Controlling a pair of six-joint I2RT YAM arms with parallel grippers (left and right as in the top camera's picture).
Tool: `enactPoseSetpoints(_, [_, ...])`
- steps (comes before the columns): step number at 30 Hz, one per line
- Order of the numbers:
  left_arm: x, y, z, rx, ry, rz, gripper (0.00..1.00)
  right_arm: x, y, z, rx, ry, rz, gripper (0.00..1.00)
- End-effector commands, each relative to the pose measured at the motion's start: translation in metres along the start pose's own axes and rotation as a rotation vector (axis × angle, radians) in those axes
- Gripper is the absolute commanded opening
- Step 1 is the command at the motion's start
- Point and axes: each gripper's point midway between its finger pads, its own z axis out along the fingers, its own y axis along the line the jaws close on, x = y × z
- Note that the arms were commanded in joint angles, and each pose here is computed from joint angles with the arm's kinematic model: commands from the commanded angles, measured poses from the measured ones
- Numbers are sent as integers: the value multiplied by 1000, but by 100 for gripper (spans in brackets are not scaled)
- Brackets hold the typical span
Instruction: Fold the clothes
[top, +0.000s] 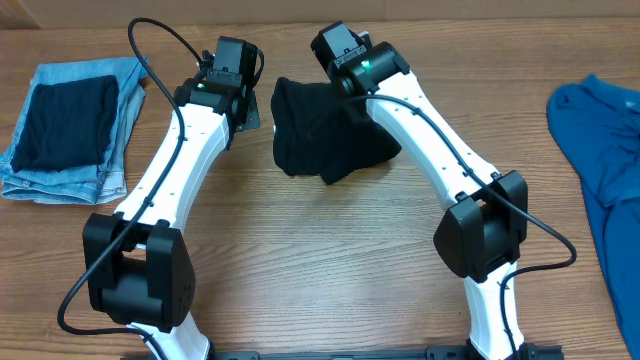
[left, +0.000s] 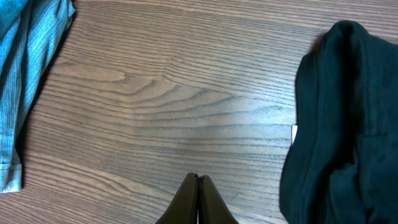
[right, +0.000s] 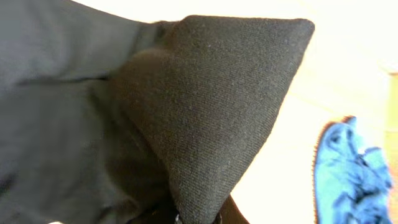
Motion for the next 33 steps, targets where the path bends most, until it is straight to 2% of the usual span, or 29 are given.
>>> enactPoseSetpoints(1, [-3,3,-8,-7,-18,-18,4,-4,-61,-2,90,-14,105,4])
enactPoseSetpoints(8, [3,6,-8,-17,8,-8,4,16,-119,29,128,73,205,4])
enactPoseSetpoints(13, [3,6,-8,-17,7,-8,4,18,-118,38,37,84,194,4])
enactPoseSetpoints(16, [3,5,-8,-17,7,-8,4,11,-87,30,-65,62,135,4])
enactPoseSetpoints(21, [3,6,-8,-17,7,-8,4,-3,-41,9,-133,6,66,4])
enactPoseSetpoints(24, [3,6,-8,-17,8,-7,4,-8,-10,2,-249,-13,49,4])
enactPoseSetpoints(33, [5,6,-8,-19,13,-5,4,-7,65,31,-516,-54,55,4])
